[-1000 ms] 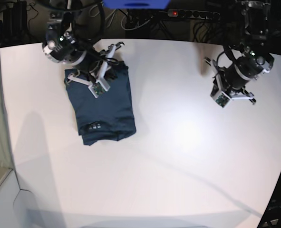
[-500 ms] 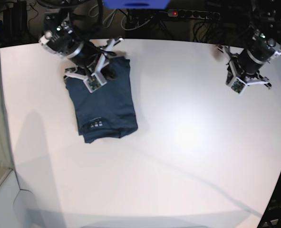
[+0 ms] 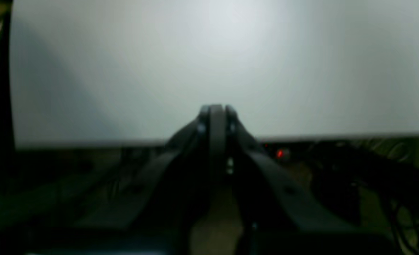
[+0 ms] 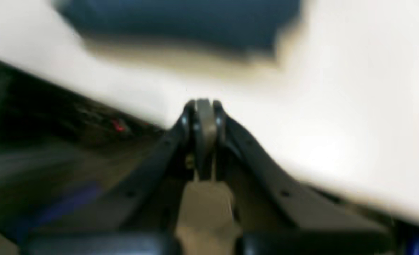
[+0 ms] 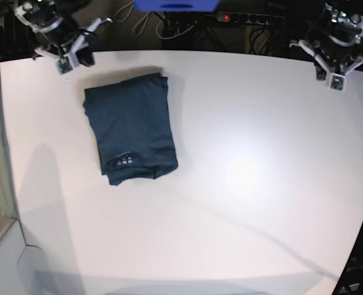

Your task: Layout the t-shirt on the table in an organized manner, then fold the t-shirt properly

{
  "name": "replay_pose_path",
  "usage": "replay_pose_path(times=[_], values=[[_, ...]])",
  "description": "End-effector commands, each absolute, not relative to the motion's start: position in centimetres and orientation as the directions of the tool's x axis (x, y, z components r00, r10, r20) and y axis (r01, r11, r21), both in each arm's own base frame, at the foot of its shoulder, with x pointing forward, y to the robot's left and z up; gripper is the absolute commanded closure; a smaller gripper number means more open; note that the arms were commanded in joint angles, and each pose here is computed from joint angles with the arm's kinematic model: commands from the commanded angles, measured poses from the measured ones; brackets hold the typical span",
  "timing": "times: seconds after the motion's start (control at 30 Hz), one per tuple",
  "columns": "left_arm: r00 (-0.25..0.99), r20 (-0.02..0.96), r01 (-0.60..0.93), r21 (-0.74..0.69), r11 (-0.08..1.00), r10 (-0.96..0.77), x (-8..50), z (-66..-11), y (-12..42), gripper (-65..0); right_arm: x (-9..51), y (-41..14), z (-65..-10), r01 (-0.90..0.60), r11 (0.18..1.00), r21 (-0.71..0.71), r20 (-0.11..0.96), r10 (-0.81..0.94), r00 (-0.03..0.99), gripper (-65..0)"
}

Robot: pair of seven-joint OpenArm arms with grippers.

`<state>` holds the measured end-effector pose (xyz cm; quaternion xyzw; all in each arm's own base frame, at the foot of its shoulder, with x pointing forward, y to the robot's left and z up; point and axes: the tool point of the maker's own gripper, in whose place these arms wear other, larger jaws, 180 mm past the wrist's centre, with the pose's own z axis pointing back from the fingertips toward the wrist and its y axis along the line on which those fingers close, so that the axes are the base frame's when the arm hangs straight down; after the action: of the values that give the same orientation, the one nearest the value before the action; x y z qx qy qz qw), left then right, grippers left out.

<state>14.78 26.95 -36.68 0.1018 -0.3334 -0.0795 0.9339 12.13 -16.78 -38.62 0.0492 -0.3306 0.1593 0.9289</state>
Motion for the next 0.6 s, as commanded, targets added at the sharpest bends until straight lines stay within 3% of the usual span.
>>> replay_pose_path(times=[0.0,0.17,0.33,0.57], values=[[0.753,0.622,0.081,0.240,0.967,-0.217,14.4,-36.2,26.8,-0.1,10.8,-17.6,-38.4,-0.332,0.943,-0.014,0.622,0.268,0.735,0.0],[0.869,0.433,0.148,0.236,0.960,-0.241,7.8,-40.0,26.9,-0.1,5.5,-22.9,-41.2,-0.205,0.979,-0.019,0.533,0.183,0.826,0.0],[0.953,0.238,0.164,0.121,0.979,-0.189,0.4,-46.0,25.9,-0.1,0.6,-27.6,-45.3,-0.069,0.997,0.016,0.483,0.052,0.874,0.0],[0.976,0.211,-0.025,-0.119,0.993,0.050,-8.8,-53.7,21.9,-0.1,-5.9,-31.4,-51.5,0.131,0.986,0.107,0.436,-0.165,0.885,0.0]])
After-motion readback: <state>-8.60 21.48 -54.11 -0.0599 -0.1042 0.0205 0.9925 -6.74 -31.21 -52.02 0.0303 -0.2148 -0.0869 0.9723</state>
